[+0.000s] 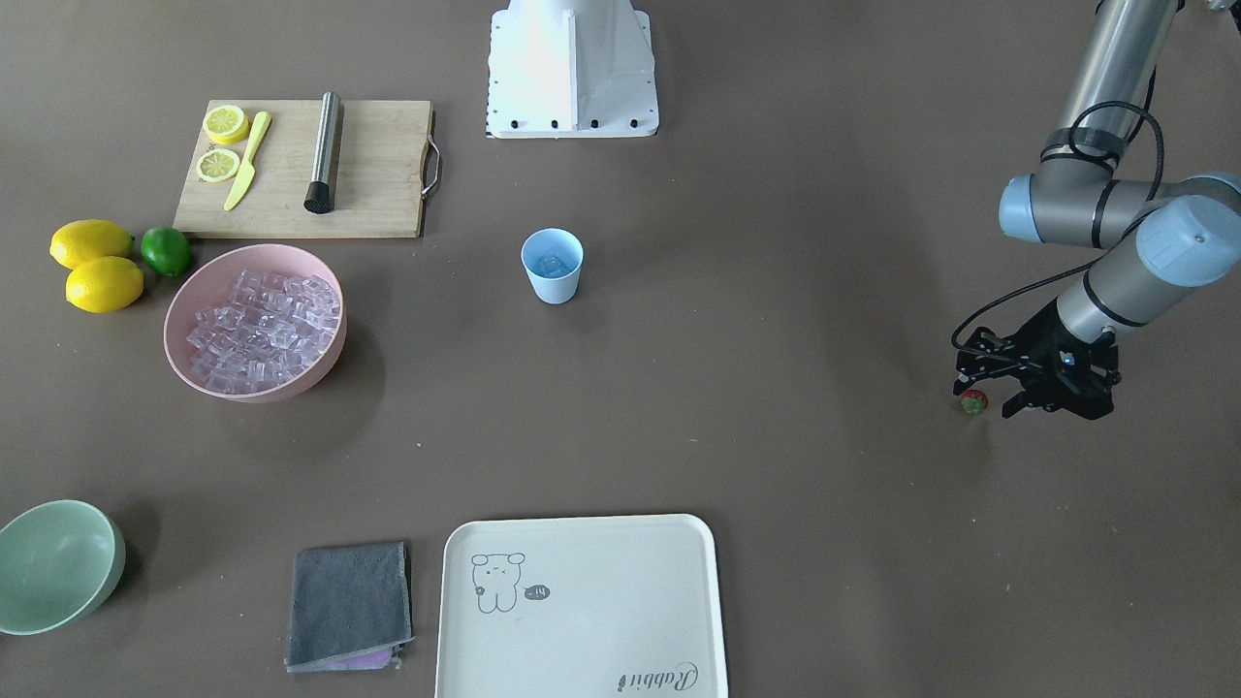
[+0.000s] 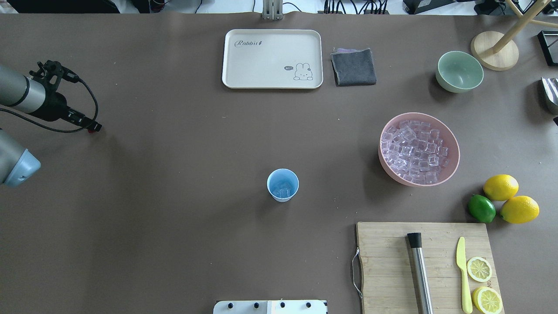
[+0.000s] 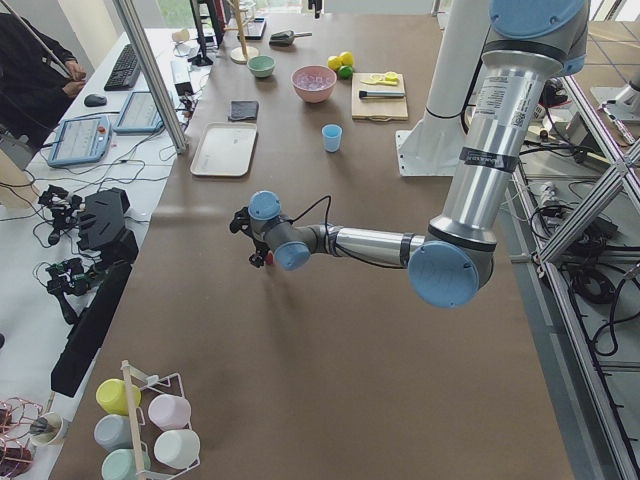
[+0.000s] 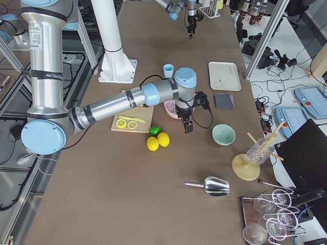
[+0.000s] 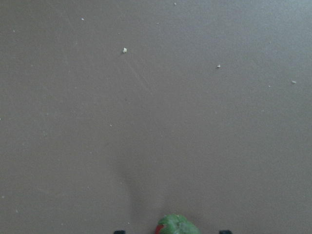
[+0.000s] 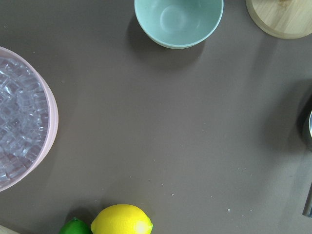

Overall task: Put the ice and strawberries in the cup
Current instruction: 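Lower the left gripper onto the red strawberry and close on it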

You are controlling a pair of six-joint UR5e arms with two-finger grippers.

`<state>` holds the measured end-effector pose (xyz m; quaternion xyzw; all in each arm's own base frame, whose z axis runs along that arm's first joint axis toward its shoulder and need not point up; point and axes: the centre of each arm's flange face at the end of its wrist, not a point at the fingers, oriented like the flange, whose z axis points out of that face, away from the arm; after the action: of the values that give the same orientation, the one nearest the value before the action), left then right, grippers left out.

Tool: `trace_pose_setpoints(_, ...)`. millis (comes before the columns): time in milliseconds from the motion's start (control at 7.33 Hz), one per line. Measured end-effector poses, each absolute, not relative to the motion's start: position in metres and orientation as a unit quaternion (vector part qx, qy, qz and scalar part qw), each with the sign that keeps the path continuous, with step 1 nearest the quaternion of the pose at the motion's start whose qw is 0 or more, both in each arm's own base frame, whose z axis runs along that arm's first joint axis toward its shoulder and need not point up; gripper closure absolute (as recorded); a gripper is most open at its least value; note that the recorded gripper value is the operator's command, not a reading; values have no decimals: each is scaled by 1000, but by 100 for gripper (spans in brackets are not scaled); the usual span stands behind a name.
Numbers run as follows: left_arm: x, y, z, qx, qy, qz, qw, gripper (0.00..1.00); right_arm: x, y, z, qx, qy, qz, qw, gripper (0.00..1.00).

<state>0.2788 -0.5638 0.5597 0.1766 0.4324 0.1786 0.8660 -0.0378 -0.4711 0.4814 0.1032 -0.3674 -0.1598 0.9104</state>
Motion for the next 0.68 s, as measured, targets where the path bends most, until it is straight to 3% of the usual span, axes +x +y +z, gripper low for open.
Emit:
trace_pose_setpoints(273,281,-565,560,174,432,178,867,53,-38,-470,482,102,-369,-159,910,0)
trace_pose_setpoints(545,281,-565,560,173,432,178,867,57,-38,-470,482,101,-371,-159,909,0)
trace_pose_setpoints(682,281,-564,561,173,432,177,867,80,-39,-470,482,100,-374,-159,908,0)
